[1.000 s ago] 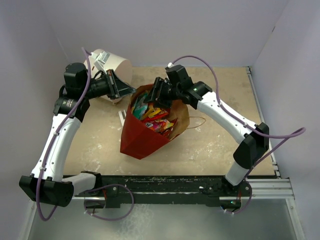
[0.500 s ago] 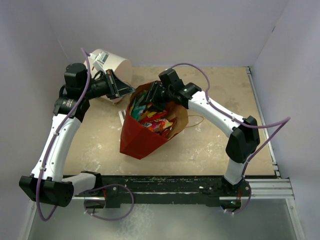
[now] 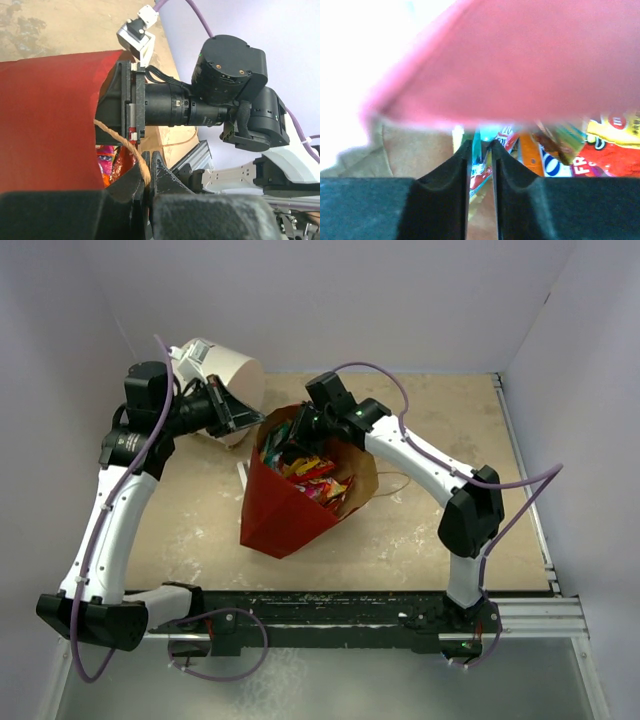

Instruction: Take the snacks out of the paper bag

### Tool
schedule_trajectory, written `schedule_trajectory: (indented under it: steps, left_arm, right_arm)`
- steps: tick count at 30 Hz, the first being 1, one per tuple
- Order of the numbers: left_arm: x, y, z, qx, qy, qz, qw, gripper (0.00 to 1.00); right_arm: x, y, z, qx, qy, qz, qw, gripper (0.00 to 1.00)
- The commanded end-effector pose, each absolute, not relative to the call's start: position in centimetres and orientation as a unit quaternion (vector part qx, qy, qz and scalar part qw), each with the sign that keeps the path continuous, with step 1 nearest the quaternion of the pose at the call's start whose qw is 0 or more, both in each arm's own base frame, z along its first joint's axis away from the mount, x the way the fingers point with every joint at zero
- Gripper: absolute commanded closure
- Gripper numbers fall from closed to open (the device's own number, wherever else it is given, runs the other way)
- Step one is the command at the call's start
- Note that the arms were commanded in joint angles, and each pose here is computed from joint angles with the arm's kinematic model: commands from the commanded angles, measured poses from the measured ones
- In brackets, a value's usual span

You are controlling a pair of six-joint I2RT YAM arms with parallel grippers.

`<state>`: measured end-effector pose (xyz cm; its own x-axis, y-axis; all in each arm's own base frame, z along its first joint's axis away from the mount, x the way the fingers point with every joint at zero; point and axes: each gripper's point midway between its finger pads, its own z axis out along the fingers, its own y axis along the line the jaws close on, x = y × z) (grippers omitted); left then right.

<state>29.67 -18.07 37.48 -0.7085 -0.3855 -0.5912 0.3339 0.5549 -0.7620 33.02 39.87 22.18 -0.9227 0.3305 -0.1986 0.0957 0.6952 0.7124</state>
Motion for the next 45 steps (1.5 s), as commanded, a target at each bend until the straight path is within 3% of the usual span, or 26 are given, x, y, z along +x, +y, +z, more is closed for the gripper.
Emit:
schedule_trajectory:
  steps: [1, 4, 5, 13, 22, 45]
  left_arm:
    - [30.0, -17.6, 43.5, -0.036, 0.757, -0.487, 0.433, 1.00]
    - [29.9, -17.4, 44.7, -0.056, 0.755, -0.490, 0.432, 1.00]
    - [29.8, -17.3, 44.9, -0.065, 0.754, -0.491, 0.432, 1.00]
    - [29.0, -17.7, 45.6, -0.098, 0.734, -0.531, 0.410, 1.00]
    - [28.7, -18.7, 45.9, -0.101, 0.714, -0.572, 0.391, 1.00]
    - [26.4, -17.4, 43.6, 0.003, 0.752, -0.481, 0.450, 1.00]
  right_arm:
    - [33.0, 39.8, 24.2, 0.108, 0.903, 0.378, 0.173, 0.83]
    - [32.8, 39.6, 24.9, 0.071, 0.902, 0.380, 0.194, 0.99]
    - [32.6, 39.5, 25.2, 0.061, 0.900, 0.384, 0.196, 1.00]
    - [30.3, 38.8, 31.2, 0.003, 0.849, 0.463, 0.252, 1.00]
    - [29.8, 35.8, 38.3, -0.009, 0.812, 0.469, 0.347, 1.00]
    - [28.9, 27.6, 46.3, 0.044, 0.771, 0.431, 0.468, 1.00]
